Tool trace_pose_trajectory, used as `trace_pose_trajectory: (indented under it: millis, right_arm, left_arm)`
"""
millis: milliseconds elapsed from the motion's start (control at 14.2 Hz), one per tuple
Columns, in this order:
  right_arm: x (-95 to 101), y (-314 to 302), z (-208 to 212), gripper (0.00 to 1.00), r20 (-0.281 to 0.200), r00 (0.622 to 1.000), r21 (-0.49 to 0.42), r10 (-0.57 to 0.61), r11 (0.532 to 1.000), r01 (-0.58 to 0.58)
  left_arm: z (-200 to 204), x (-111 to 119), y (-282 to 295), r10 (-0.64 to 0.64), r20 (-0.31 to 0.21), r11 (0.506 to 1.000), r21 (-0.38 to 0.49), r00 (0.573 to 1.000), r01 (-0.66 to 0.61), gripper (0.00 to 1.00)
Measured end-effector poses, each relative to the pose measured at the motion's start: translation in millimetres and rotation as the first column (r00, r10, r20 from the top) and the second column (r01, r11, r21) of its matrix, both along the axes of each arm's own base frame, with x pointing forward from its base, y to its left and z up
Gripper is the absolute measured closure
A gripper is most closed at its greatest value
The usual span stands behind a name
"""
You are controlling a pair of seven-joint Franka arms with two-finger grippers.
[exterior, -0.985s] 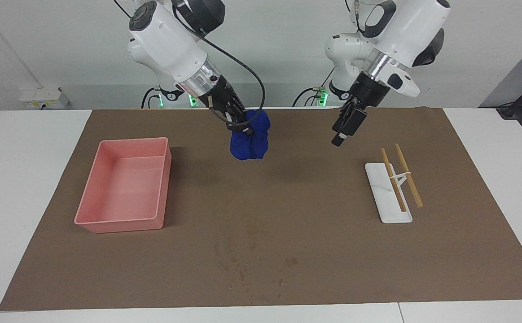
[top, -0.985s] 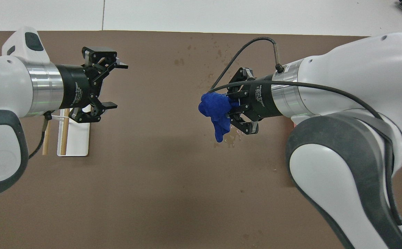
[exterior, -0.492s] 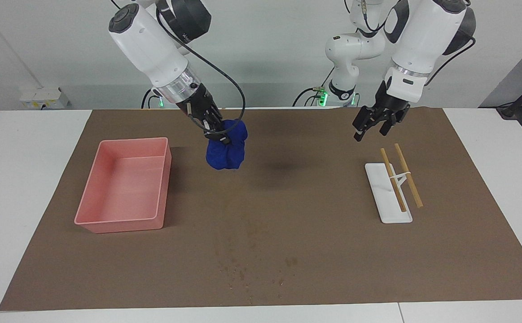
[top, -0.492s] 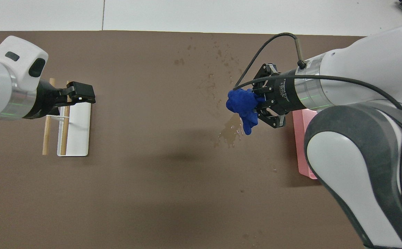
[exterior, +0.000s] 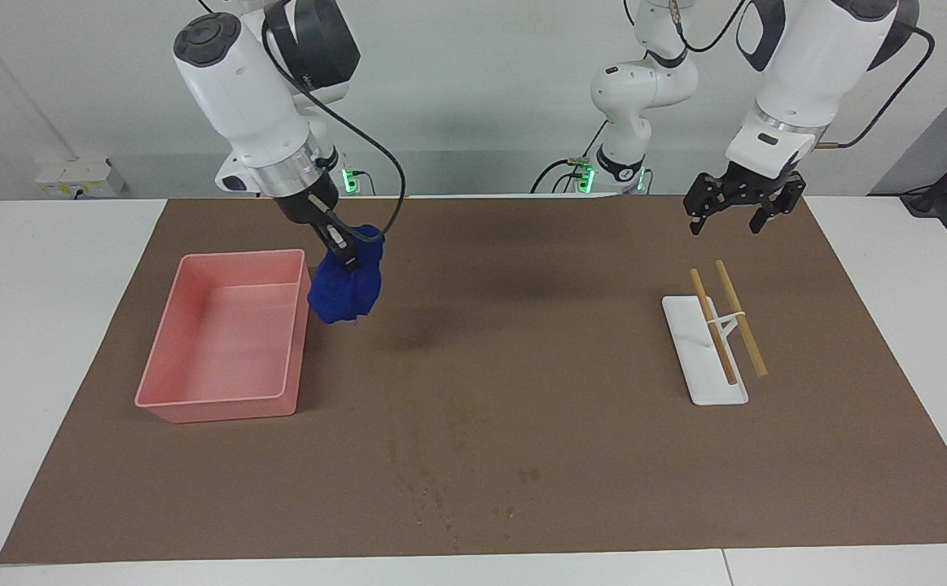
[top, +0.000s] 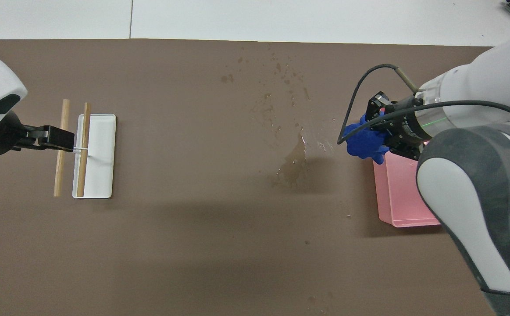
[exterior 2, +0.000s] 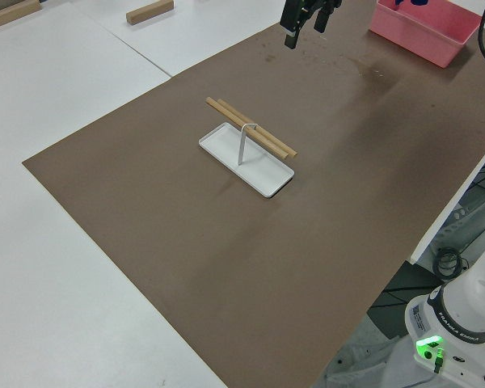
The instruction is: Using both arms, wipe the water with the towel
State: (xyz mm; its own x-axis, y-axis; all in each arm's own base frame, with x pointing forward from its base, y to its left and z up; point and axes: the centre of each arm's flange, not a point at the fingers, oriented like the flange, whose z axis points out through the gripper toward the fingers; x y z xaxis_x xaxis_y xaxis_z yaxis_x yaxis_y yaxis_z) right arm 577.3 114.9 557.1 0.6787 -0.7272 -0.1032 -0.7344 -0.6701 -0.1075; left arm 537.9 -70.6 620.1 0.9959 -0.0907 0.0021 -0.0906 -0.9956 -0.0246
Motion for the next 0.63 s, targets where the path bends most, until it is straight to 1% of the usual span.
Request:
trace_pose_trajectory:
  millis: [141, 281, 352, 422, 563, 633]
  right_arm:
    - [-2.8, -44.5, -22.1, 0.78, 0.022, 0.992, -0.039, 0.122, 0.992, -0.121]
    - [-10.4, -92.2, -50.1, 0.78, 0.06, 0.969, -0.072, 0.238, 0.97, -0.234]
    - [-15.5, -112.8, -64.6, 0.78, 0.071, 0.958, -0.084, 0.278, 0.959, -0.272]
    - [-20.7, -129.6, -78.8, 0.78, 0.07, 0.951, -0.088, 0.302, 0.951, -0.296]
    - [-25.0, -135.3, -96.8, 0.78, 0.061, 0.942, -0.09, 0.331, 0.941, -0.325]
    - [-23.1, -118.6, -94.7, 0.78, 0.063, 0.931, -0.101, 0.36, 0.93, -0.353]
  left_arm:
    - [8.4, -0.8, 11.9, -0.019, -0.02, 1.0, -0.002, 1.0, 0.019, 0.0]
    - [6.9, -0.8, 17.6, -0.02, -0.03, 1.0, -0.002, 0.999, 0.02, 0.0]
    - [5.6, -0.5, 18.0, -0.019, -0.034, 1.0, -0.001, 0.999, 0.019, 0.0]
    - [4.8, -0.3, 18.1, -0.019, -0.036, 1.0, -0.001, 0.999, 0.019, 0.0]
    - [4.4, 0.3, 23.4, -0.009, -0.037, 1.0, -0.001, 0.999, 0.009, 0.0]
    - [4.6, 0.7, 27.8, 0.001, -0.038, 1.0, -0.013, 0.999, -0.002, 0.0]
